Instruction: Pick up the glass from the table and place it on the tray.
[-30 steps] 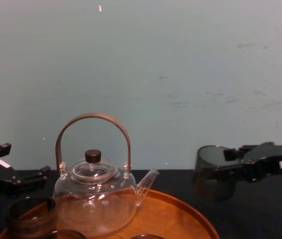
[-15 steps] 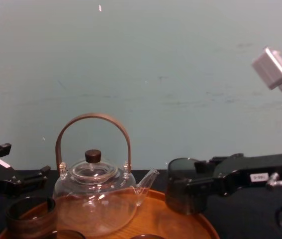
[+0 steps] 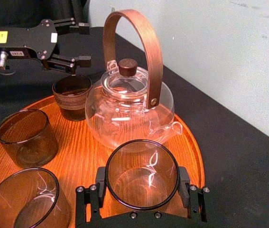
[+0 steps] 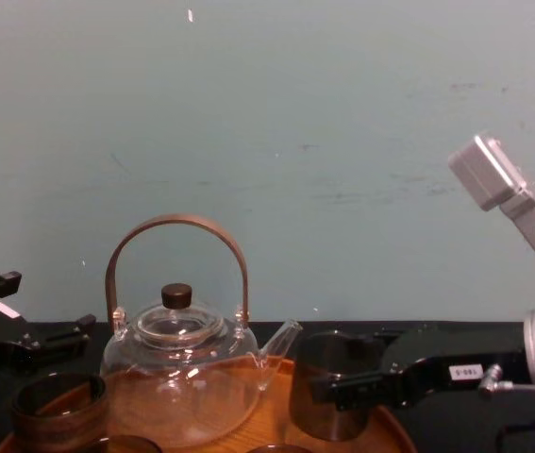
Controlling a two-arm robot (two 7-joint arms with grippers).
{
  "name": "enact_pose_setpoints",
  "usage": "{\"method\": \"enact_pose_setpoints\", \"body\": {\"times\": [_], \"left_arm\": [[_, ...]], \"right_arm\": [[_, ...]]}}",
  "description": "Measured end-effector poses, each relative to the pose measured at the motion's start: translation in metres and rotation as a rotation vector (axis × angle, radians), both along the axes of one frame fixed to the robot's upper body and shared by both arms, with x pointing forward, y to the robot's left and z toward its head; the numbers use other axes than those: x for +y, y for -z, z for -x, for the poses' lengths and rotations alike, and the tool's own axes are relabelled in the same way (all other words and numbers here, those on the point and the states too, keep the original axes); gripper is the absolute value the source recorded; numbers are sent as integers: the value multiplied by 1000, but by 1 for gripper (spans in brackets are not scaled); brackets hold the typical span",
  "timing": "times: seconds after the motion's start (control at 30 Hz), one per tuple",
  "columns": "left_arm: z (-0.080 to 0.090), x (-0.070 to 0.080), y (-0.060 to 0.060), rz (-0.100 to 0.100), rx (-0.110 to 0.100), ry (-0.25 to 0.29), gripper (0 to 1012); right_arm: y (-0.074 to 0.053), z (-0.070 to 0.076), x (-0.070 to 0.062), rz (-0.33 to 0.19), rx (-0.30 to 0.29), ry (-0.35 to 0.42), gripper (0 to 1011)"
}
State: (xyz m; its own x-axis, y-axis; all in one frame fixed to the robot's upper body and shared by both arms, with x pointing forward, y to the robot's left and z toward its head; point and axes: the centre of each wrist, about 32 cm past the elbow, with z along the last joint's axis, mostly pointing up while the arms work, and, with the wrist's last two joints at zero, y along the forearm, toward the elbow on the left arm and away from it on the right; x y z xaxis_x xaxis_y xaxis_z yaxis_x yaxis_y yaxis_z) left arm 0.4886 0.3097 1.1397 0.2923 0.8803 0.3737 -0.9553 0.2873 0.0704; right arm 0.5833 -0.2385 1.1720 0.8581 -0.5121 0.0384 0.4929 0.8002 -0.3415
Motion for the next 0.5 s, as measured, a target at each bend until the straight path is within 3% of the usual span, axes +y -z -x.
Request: {"method": "enact_pose_setpoints", "body": {"times": [0.5], "left_arm": [[0, 0, 0, 0, 0, 0, 1002]], "right_arm": [[17, -2, 5, 13, 30, 7, 900]]}}
